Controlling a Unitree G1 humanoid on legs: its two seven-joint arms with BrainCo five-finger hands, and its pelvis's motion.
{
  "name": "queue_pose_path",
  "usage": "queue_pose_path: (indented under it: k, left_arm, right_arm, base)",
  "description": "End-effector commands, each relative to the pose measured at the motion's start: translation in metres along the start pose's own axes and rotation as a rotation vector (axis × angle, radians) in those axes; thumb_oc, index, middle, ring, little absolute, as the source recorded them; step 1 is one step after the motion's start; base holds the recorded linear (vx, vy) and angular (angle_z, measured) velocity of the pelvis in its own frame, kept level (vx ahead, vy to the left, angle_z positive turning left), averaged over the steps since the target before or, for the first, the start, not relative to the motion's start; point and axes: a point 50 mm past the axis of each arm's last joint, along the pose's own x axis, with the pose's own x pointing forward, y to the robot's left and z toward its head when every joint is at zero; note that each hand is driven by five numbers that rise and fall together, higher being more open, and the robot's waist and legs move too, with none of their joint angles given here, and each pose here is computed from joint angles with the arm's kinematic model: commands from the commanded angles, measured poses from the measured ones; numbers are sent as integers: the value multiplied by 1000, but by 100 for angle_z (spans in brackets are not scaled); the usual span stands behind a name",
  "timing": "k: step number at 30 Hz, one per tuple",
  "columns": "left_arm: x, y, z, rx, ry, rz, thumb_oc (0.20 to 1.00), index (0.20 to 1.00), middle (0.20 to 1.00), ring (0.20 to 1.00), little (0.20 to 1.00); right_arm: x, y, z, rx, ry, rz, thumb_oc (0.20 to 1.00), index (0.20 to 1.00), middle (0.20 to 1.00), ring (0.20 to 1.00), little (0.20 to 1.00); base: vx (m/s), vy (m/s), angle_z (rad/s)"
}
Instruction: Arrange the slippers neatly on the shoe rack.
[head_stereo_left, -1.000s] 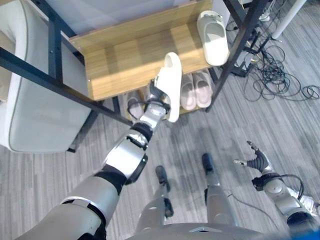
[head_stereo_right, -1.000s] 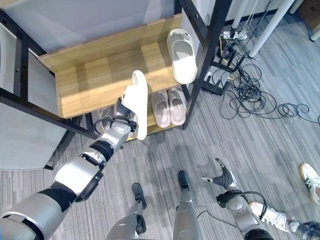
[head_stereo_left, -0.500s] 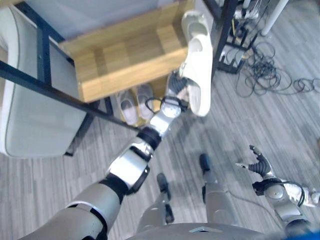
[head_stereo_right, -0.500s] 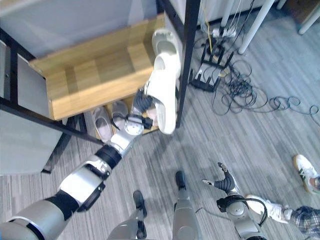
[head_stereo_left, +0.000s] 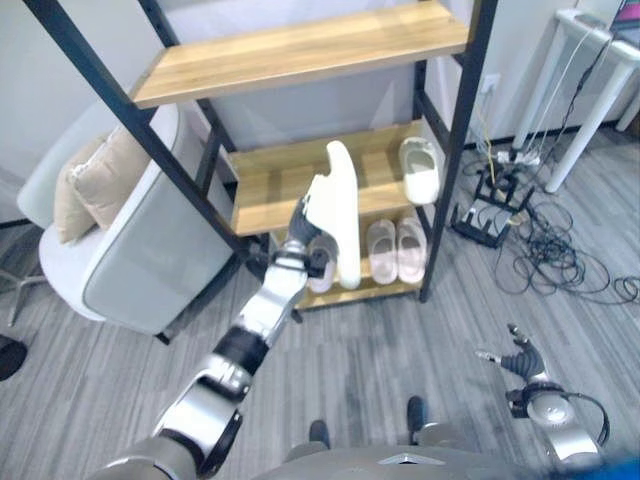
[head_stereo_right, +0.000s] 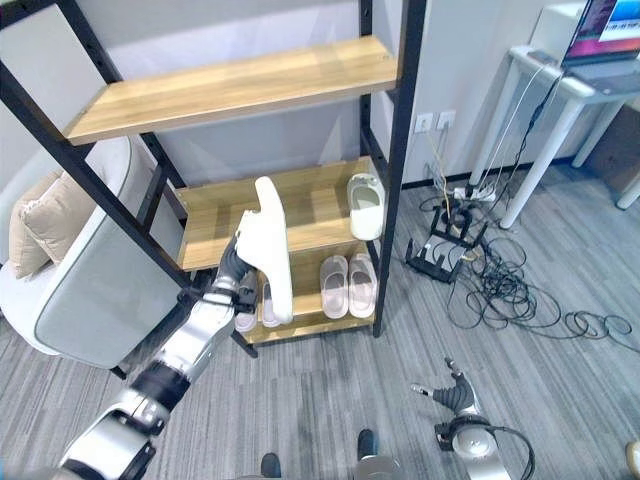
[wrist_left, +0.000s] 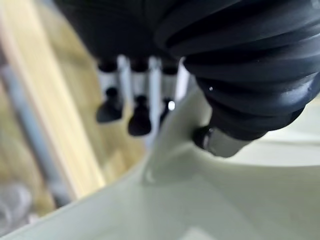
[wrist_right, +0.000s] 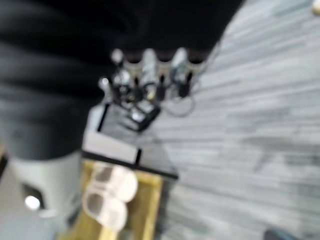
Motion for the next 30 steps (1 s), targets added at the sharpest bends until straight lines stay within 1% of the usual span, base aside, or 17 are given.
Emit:
queue_pose_path:
  k: [1, 3, 4, 5, 8, 10, 13, 17, 19, 21, 22, 26, 28, 30]
  left_arm:
    - [6, -6, 32, -50, -142, -82, 200, 200, 200, 200, 200]
    - [-3, -5, 26, -55, -128, -104, 200, 200, 200, 200, 200]
    - [-6, 7, 20, -44, -122, -64, 200, 200, 200, 200, 200]
    - [-13, 5, 14, -23, -102, -104, 200, 200, 200, 200, 200]
    - [-32, 13, -2, -29, -56, -87, 200, 200, 200, 200, 200]
    - [-37, 8, -16, -39, 8, -101, 200, 200, 200, 200, 200]
    - [-47, 10, -34, -23, 75, -94, 200, 200, 200, 200, 200]
    - [-58, 7, -47, -52, 131, -107, 200, 200, 200, 200, 200]
    - [-61, 4, -52, -47, 154, -118, 200, 200, 200, 200, 200]
    - [-58, 5, -51, -30, 144, -113, 200, 200, 200, 200, 200]
    - [-57, -2, -54, -19, 168, -153, 200, 200, 200, 200, 200]
    - [-63, 2, -55, -19, 171, -177, 200, 200, 200, 200, 200]
    - [-65, -4, -59, -11, 190, -211, 200, 200, 200, 200, 200]
    - [-65, -3, -64, 8, 210, -198, 200, 200, 200, 200, 200]
  right_arm:
    - [-5, -6, -1, 37, -19, -30, 1000, 1000, 1000, 1000, 1000]
    - [-6, -5, 1, 31, -28, -25, 1000, 1000, 1000, 1000, 1000]
    - [-21, -24, -39, 20, 81, -9, 1000, 1000, 1000, 1000, 1000]
    - [-12, -28, -24, 20, 44, -30, 1000, 1000, 1000, 1000, 1000]
    - [-10, -14, -11, 42, -2, 11, 1000, 1000, 1000, 1000, 1000]
    - [-9, -7, -7, 34, -16, 29, 1000, 1000, 1000, 1000, 1000]
    - [-12, 1, 0, 73, -49, 63, 1000, 1000, 1000, 1000, 1000]
    - [-13, 14, 0, 93, -44, 107, 1000, 1000, 1000, 1000, 1000]
    - [-12, 19, 3, 85, -46, 128, 1000, 1000, 1000, 1000, 1000]
    - [-11, 3, -17, 118, 29, 116, 1000, 1000, 1000, 1000, 1000]
    - [3, -6, -16, 141, 68, 57, 1000, 1000, 1000, 1000, 1000]
    - [5, -6, -18, 143, 89, 48, 1000, 1000, 1000, 1000, 1000]
    - [3, -6, -28, 139, 131, 32, 1000, 1000, 1000, 1000, 1000]
    - [1, -6, -29, 133, 129, 41, 1000, 1000, 1000, 1000, 1000]
  base:
    - [-34, -257, -2]
    - [-6, -63, 15]
    - [46, -46, -4]
    - [83, -30, -25]
    - [125, 4, -67]
    - [169, 37, -90]
    - [142, 96, -33]
    - [106, 122, -33]
    - [70, 130, -48]
    - [29, 105, -40]
    - [24, 63, -27]
    - [44, -53, -8]
    - [66, -138, -13]
    - [98, -161, 36]
